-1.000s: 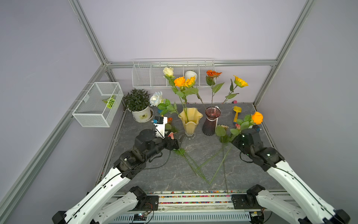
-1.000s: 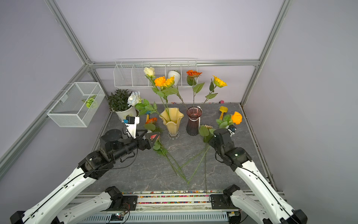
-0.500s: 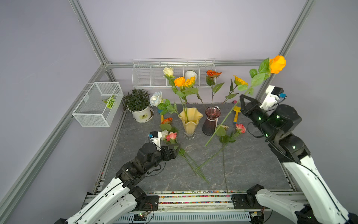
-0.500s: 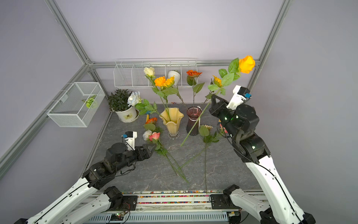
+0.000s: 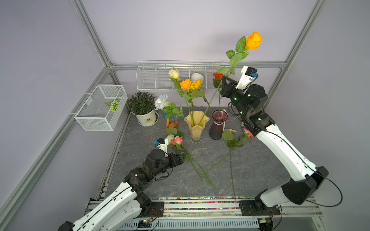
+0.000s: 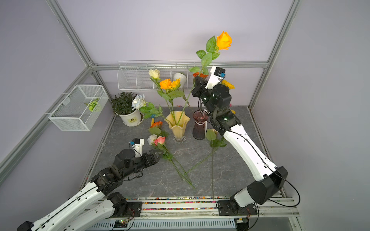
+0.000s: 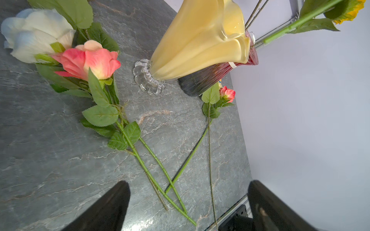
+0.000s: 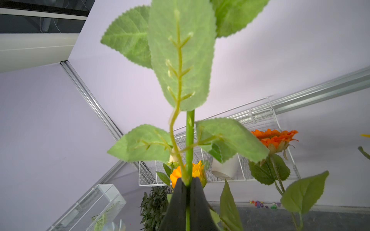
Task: Arrange the flowers in different vases according to their variety
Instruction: Insert the flower into the vase.
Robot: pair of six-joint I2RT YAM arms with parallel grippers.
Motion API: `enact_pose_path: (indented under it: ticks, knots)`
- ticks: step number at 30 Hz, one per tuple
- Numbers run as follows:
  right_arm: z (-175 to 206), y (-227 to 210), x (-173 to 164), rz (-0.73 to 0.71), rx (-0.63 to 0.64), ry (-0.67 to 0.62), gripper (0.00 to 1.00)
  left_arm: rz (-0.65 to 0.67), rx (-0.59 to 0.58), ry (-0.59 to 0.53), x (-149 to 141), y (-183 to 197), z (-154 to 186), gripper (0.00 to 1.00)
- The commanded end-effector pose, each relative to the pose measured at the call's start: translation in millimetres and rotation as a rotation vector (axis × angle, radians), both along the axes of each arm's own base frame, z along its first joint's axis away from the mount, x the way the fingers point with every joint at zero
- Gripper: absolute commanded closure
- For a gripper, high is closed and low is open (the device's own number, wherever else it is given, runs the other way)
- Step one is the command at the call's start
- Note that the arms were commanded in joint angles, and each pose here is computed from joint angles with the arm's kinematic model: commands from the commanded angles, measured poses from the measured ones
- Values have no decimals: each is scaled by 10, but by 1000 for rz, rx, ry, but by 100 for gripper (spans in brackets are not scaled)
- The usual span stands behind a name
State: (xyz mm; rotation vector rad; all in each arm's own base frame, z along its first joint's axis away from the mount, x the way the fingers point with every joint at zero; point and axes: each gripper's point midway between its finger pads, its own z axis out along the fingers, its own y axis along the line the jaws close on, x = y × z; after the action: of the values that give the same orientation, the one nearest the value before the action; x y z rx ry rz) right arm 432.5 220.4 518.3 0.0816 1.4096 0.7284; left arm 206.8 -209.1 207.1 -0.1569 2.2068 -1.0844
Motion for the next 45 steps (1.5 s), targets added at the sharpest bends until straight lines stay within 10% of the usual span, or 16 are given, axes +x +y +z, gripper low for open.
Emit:
enact_pose_path:
  ticks: [1, 16, 20, 31, 45]
  knots:
    - [245, 25, 92, -51, -16, -148, 100, -31, -29, 24, -24, -92, -21, 4]
    - [-754, 712, 253, 39, -313, -86, 100, -20, -16, 61, 52, -160, -138, 5]
    - [-1129, 715, 174, 53, -367, -24, 74, -12, -19, 102, 87, -209, -192, 6]
    - [-1540, 527, -213, 104, -439, 79, 45, 25, -34, 230, 160, -332, -395, 21]
    - [-1974, 163, -1094, 205, -532, 234, 48, -7, 3, 466, 207, -877, -739, 27]
